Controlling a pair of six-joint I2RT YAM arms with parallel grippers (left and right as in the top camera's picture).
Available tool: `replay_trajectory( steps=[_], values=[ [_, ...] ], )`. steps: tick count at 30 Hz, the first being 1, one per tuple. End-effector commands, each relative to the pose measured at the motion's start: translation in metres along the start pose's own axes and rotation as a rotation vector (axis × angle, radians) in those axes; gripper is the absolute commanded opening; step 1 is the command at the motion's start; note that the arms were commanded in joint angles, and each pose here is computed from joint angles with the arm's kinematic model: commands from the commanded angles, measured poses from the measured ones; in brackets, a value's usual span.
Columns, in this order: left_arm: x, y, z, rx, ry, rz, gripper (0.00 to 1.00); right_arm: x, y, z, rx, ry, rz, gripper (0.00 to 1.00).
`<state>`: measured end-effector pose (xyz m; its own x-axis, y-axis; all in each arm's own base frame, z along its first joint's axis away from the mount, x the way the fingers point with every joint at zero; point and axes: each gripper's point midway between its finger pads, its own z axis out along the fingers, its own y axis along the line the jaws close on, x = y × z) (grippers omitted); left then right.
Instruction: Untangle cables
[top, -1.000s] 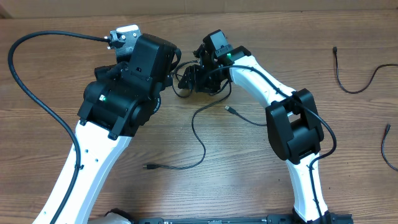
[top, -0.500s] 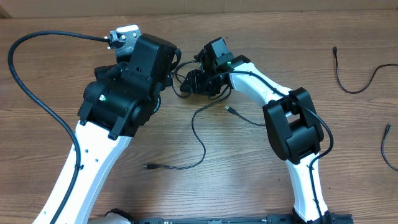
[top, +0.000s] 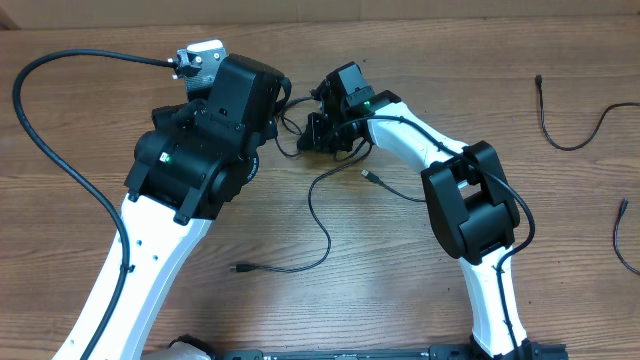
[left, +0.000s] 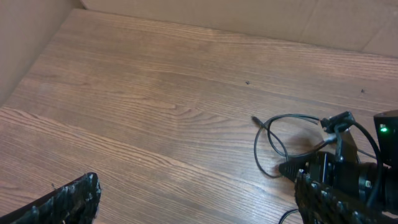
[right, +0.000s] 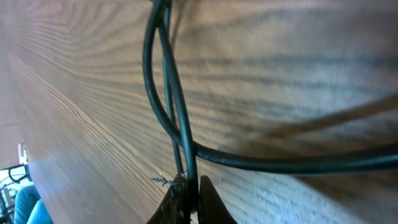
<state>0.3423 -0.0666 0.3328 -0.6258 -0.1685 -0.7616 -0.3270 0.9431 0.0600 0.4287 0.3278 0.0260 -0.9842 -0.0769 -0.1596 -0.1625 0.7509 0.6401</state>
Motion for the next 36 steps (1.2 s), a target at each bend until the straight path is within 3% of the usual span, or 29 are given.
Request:
replay_trajectory(
  steps=[1,8,18,26,36],
  values=[
    [-0.006,0.002,-0.001,-0.01,-0.014,0.002,1.0,0.005,-0.004,-0.001,0.03,0.022,0.015,0.04],
    [-0.006,0.002,-0.001,-0.01,-0.014,0.002,1.0,-0.001,-0.015,-0.039,0.203,-0.002,0.071,0.04],
    [-0.006,0.002,-0.001,-0.01,-0.014,0.002,0.99,-0.008,-0.015,-0.118,0.444,-0.154,0.096,0.04],
    [-0.006,0.002,-0.001,-0.01,-0.014,0.002,0.99,-0.009,-0.023,-0.15,0.567,-0.229,0.129,0.04],
    [-0.006,0.002,-0.001,-0.01,-0.014,0.002,1.0,0.001,-0.05,-0.189,0.774,-0.338,0.307,0.04]
  ],
)
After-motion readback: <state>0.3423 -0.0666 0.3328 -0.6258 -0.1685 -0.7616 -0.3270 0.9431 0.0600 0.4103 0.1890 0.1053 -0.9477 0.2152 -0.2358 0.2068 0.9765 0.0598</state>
